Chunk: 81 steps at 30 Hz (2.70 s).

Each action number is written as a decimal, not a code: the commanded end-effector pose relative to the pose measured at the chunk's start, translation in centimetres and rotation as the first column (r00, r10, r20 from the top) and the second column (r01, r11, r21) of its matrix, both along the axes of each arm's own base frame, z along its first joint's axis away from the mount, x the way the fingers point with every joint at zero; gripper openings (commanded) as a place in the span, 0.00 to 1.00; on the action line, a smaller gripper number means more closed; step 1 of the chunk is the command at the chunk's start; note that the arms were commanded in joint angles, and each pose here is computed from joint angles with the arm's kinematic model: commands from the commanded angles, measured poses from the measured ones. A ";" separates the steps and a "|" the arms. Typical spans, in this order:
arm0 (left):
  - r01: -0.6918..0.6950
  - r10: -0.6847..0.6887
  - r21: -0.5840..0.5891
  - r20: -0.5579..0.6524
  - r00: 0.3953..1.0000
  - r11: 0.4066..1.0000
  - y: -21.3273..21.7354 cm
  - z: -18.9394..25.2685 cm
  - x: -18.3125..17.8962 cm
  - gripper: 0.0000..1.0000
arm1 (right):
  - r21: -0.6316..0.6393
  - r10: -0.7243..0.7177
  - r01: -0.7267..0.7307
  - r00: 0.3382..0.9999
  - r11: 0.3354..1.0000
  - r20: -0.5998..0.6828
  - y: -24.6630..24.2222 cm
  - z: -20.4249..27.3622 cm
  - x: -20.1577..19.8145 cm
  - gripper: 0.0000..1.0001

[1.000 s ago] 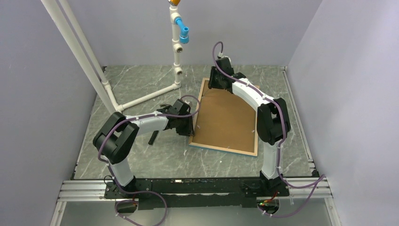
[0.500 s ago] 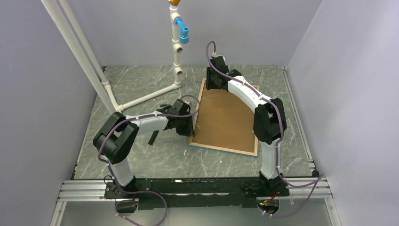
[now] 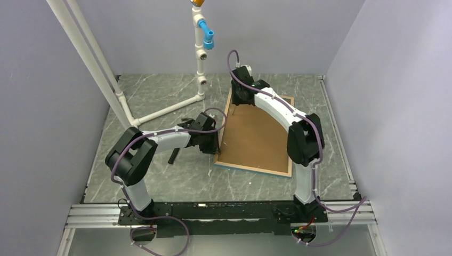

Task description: Take the photo out of the frame

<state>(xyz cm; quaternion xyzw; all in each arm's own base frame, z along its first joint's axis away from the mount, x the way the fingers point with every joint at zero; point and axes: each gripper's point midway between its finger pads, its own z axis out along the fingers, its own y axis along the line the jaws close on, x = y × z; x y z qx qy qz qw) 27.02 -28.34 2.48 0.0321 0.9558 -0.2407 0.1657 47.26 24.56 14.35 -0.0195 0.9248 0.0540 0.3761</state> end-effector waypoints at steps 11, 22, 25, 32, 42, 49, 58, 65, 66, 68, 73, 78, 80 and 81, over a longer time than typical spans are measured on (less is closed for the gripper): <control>-0.033 0.035 -0.023 0.046 0.998 0.999 1.0 2.3 -1.0 0.43 | -0.096 -0.139 0.153 0.981 0.984 0.138 -11.2 8.8 -16.9 0.00; -0.211 0.207 -0.165 -0.042 0.977 0.964 -0.1 6.5 -5.2 0.62 | -0.022 -0.155 0.159 0.980 0.987 0.127 -13.1 6.2 -20.7 0.00; -0.370 0.339 -0.190 -0.174 0.924 0.909 -0.9 6.0 -6.8 0.61 | 0.008 -0.147 0.147 0.980 0.989 0.137 -13.1 6.4 -21.3 0.00; -0.670 0.561 -0.179 -0.416 0.715 0.721 -3.7 6.0 -8.9 0.63 | 0.074 -0.142 0.132 0.977 0.989 0.157 -13.5 7.1 -22.7 0.00; -0.858 0.806 0.080 -0.398 0.439 0.507 -5.1 4.5 -7.6 0.76 | 0.102 -0.128 0.110 0.973 0.989 0.191 -14.8 7.5 -24.6 0.00; -0.884 0.851 0.182 -0.409 0.329 0.430 -6.9 1.9 -7.3 0.68 | 0.143 -0.119 0.089 0.969 0.986 0.215 -14.9 8.7 -25.4 0.00; -0.869 0.888 0.302 -0.372 0.271 0.391 -7.7 -0.1 -9.0 0.61 | 0.195 -0.125 0.076 0.960 0.978 0.249 -15.2 9.9 -26.2 0.00; -0.860 0.915 0.356 -0.309 0.260 0.365 -7.1 -0.7 -10.5 0.59 | 0.208 -0.122 0.069 0.959 0.976 0.254 -15.1 10.1 -26.4 0.00; -0.859 0.915 0.361 -0.309 0.258 0.364 -7.1 -0.8 -10.7 0.59 | 0.210 -0.122 0.068 0.959 0.975 0.256 -15.2 10.2 -26.5 0.00; -0.858 0.917 0.369 -0.313 0.248 0.358 -6.9 -1.2 -11.0 0.59 | 0.211 -0.123 0.069 0.959 0.975 0.256 -15.2 10.2 -26.5 0.00; -0.863 0.933 0.376 -0.253 0.255 0.337 -5.5 -1.4 -10.9 0.54 | 0.213 -0.126 0.071 0.959 0.974 0.255 -15.2 10.3 -26.6 0.00; -0.869 0.944 0.367 -0.119 0.309 0.331 -3.2 -1.8 -9.5 0.39 | 0.206 -0.126 0.075 0.961 0.976 0.246 -15.2 10.0 -26.5 0.00; -0.850 0.926 0.371 -0.099 0.364 0.374 -2.5 -2.5 -8.9 0.37 | 0.206 -0.126 0.075 0.961 0.976 0.246 -15.2 10.0 -26.5 0.00; -0.834 0.916 0.383 -0.098 0.390 0.397 -2.1 -2.9 -8.7 0.34 | 0.206 -0.126 0.075 0.961 0.976 0.245 -15.2 10.0 -26.5 0.00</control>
